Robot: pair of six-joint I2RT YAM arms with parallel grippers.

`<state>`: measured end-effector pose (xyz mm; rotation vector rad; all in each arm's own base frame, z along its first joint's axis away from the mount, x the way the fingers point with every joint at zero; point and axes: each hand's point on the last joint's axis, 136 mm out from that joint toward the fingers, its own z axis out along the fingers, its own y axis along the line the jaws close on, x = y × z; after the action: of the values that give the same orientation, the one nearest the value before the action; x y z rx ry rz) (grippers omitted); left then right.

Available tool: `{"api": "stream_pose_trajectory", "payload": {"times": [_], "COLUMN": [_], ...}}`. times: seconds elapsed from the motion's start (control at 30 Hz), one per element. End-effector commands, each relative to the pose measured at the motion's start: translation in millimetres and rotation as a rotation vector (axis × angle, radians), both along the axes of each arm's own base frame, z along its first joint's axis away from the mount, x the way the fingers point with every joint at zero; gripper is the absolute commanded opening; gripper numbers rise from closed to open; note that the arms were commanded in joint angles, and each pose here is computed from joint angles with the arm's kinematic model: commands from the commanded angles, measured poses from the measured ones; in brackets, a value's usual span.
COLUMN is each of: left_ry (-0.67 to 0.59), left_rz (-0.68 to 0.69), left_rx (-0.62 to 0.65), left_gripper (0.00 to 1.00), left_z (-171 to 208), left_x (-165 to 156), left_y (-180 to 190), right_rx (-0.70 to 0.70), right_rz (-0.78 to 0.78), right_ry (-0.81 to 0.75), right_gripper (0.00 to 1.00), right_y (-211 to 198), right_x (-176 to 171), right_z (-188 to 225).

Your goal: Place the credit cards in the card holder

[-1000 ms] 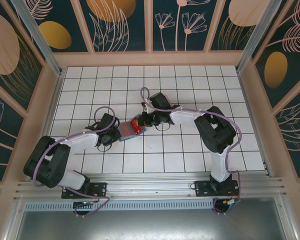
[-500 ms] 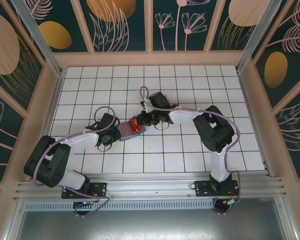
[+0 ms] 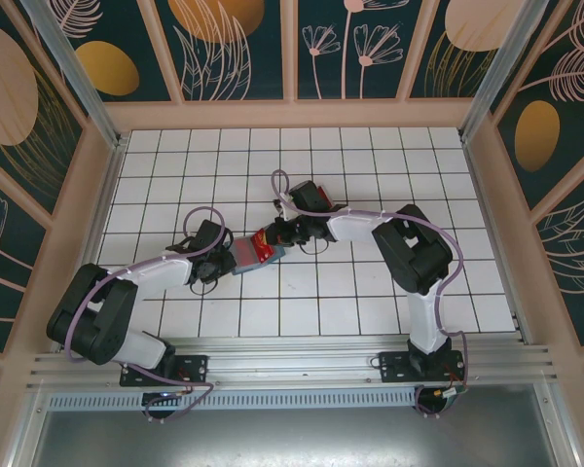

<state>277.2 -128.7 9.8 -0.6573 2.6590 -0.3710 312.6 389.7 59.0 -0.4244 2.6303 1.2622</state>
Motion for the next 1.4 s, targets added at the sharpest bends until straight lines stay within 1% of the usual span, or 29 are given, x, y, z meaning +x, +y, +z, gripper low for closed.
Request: {"api": "stream_pose_trajectory", "payload": {"times": [0.0,0.17,0.7,1.23,1.37], "left_ry": [0.009,0.007,0.009,0.002,0.0], "left_rz": [-0.025,-0.024,-0.026,-0.028,-0.03], "left_rx": [-0.027,-0.032,-0.04,-0.046,-0.045], "left_gripper": [0.2,0.2,0.2,0.2,0.2], "left_z": [-11,-11,-12,-9,-9], "left_x": [1,1,1,3,3], "left_y": [-7,-8,-9,-11,-11], "right_rx": [0.011,0.029,0.023,0.069,0.061], "right_rz": [-0.022,-0.04,-0.101,-0.106,-0.098], "right_ry": [-0.002,0.016,0.032,-0.001,0.014], "right_gripper": [0.06,0.06,0.06,0.06,0.06], "right_y": [4,3,-9,-11,-10], "right_x": [2,1,4,5,4], "right_z": [-2,-2,-7,16,9]}}
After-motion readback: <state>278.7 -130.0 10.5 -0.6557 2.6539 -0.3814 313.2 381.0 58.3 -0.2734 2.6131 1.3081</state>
